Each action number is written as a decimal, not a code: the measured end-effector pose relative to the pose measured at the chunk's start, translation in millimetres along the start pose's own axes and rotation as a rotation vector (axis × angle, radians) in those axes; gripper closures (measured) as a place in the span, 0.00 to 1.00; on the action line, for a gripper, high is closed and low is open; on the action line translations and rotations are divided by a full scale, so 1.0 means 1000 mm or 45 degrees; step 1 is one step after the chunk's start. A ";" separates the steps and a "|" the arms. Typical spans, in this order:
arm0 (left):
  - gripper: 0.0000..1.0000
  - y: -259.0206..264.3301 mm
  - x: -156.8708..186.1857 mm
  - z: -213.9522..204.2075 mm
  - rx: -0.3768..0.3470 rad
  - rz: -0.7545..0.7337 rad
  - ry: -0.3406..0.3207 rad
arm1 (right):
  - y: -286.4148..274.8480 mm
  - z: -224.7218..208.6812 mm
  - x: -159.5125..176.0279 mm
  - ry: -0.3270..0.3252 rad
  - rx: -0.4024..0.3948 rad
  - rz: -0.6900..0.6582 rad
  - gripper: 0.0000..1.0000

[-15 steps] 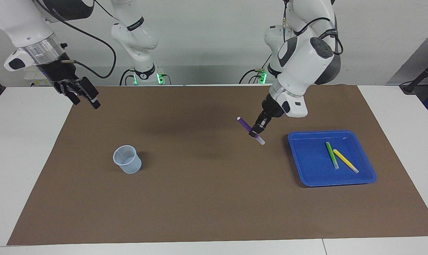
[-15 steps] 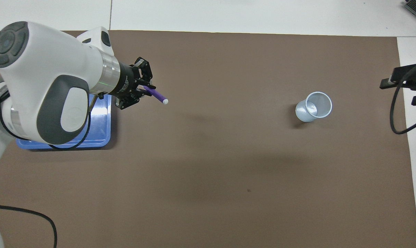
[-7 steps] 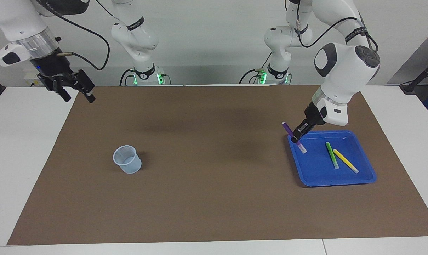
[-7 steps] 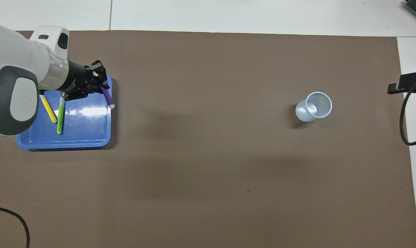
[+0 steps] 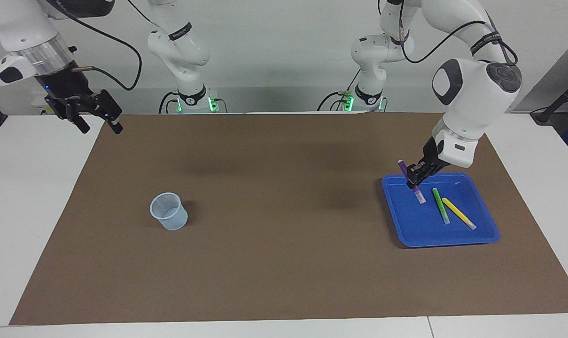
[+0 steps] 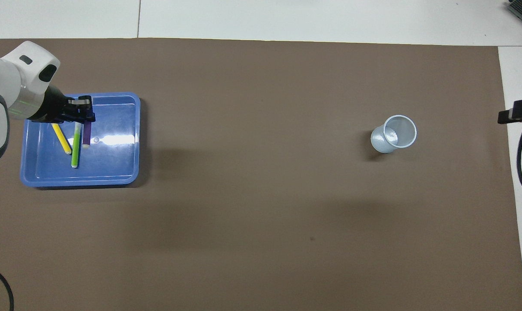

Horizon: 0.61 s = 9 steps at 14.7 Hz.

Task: Right arm passes pens to left for tray arrangement
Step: 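Lower the purple pen into the tray and open the left gripper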

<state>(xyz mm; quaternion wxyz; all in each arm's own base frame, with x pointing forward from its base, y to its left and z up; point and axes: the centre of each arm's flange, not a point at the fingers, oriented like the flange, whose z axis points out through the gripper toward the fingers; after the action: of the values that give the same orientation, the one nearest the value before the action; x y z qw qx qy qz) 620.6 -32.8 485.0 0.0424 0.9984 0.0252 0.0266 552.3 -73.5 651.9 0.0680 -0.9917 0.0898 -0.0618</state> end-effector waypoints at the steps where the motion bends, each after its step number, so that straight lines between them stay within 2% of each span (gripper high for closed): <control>1: 0.81 -0.004 0.000 0.002 0.015 0.049 0.007 | 0.001 -0.001 0.000 0.002 -0.008 -0.008 0.00; 6: 0.81 -0.002 -0.004 0.045 0.025 0.106 0.092 | 0.001 -0.002 -0.001 0.003 -0.015 -0.013 0.00; 9: 0.81 -0.005 -0.009 0.076 0.022 0.103 0.086 | -0.001 -0.003 -0.002 0.005 -0.016 -0.019 0.00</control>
<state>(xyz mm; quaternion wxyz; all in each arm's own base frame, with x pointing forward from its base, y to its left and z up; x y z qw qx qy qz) 615.5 -34.2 408.4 0.0319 0.9975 -0.0137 0.0617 550.5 -72.6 654.7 0.0613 -0.9926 0.0831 -0.0637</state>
